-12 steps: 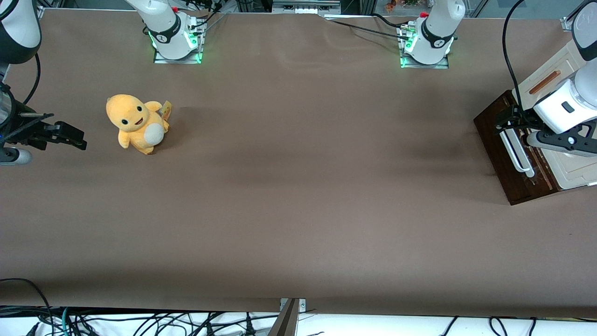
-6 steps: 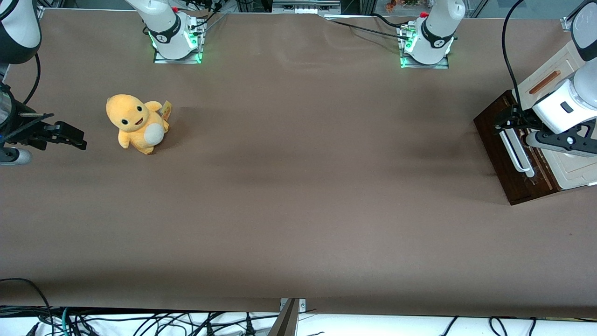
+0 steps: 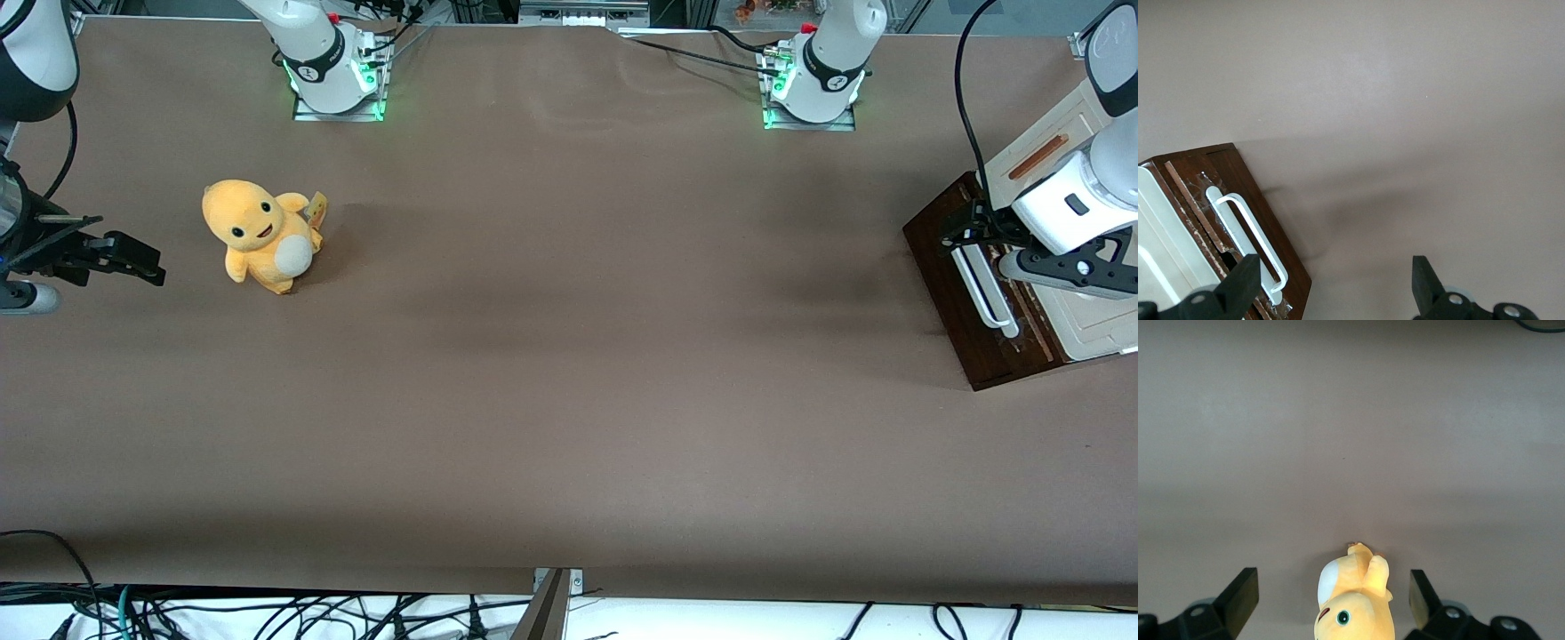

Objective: Open lower drawer with left arm only

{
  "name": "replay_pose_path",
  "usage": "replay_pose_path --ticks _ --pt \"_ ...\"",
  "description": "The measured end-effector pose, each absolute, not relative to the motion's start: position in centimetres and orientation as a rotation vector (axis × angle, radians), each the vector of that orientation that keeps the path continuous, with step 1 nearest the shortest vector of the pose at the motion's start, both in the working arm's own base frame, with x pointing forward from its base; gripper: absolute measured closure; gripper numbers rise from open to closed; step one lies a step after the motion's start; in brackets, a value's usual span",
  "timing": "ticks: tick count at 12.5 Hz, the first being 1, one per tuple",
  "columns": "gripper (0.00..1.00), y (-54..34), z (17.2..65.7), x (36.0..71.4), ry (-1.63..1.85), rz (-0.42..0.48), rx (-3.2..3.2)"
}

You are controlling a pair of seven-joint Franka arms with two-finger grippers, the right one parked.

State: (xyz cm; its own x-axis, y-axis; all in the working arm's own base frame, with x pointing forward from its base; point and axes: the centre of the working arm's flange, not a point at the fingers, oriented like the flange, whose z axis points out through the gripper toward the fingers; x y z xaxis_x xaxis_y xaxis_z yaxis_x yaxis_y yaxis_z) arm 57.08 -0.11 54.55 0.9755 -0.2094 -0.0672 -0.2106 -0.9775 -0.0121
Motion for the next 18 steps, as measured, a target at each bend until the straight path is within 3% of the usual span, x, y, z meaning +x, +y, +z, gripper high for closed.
replay_pose_path --ticks 9,14,18 --pt "0.00 -0.4 52.8 57.4 0.200 0.151 -3.110" --pt "0.00 -1.1 42.8 59.7 -0.033 0.390 -3.077" --pt "0.00 -4.6 34.0 60.8 -0.210 0.444 -2.803"
